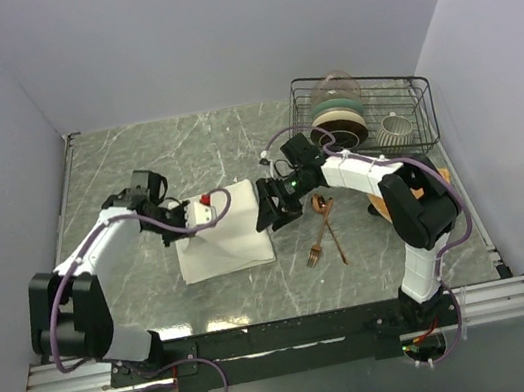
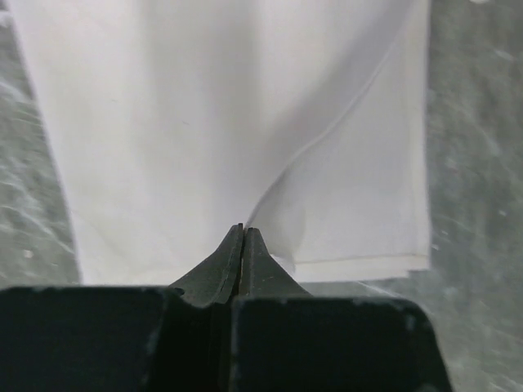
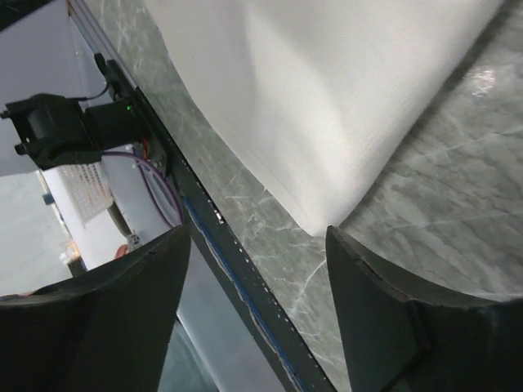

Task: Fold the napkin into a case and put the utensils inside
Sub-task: Pick up the top corner of the square folded napkin from the center of the board, then fold the top corner of the square-folded napkin at the center of the board.

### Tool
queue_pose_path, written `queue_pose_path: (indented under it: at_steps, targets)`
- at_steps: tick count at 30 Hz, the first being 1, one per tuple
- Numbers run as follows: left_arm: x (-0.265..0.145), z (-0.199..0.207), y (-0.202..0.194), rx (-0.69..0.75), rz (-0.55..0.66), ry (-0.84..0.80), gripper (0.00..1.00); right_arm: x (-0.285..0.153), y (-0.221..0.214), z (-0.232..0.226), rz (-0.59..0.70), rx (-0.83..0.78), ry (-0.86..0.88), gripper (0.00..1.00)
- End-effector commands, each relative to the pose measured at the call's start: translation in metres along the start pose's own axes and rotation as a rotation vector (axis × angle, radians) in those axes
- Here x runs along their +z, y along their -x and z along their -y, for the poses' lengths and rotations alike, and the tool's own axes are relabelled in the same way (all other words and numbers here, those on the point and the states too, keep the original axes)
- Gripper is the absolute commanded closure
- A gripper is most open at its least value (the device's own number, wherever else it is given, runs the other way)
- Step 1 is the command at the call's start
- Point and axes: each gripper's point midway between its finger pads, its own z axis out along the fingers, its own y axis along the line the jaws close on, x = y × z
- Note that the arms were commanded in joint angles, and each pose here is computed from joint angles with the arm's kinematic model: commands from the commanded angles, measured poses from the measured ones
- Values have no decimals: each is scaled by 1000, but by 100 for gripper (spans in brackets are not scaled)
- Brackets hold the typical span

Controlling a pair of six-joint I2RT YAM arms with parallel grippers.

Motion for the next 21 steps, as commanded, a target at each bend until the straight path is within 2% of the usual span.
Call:
queue_pose_path:
  at_steps: [1,3,5,7,15,21]
  targets:
    - [5,-38,31,-33,112,35,99,-17,23,-2,70,-40,-6,18]
    - [6,-59,42,-16,131,66,99,-22,24,0,78,-45,-15,8]
    - [14,-76,47,-24,140,69,99,-28,26,3,94,-47,-24,3]
    - [25,-85,51,-13,139,59,99,-32,26,4,99,-50,-29,1]
    - [56,-113,75,55,156,51,99,-41,17,12,114,-36,-48,2]
    - [78,-121,86,130,149,30,99,-45,11,20,117,-6,-60,13]
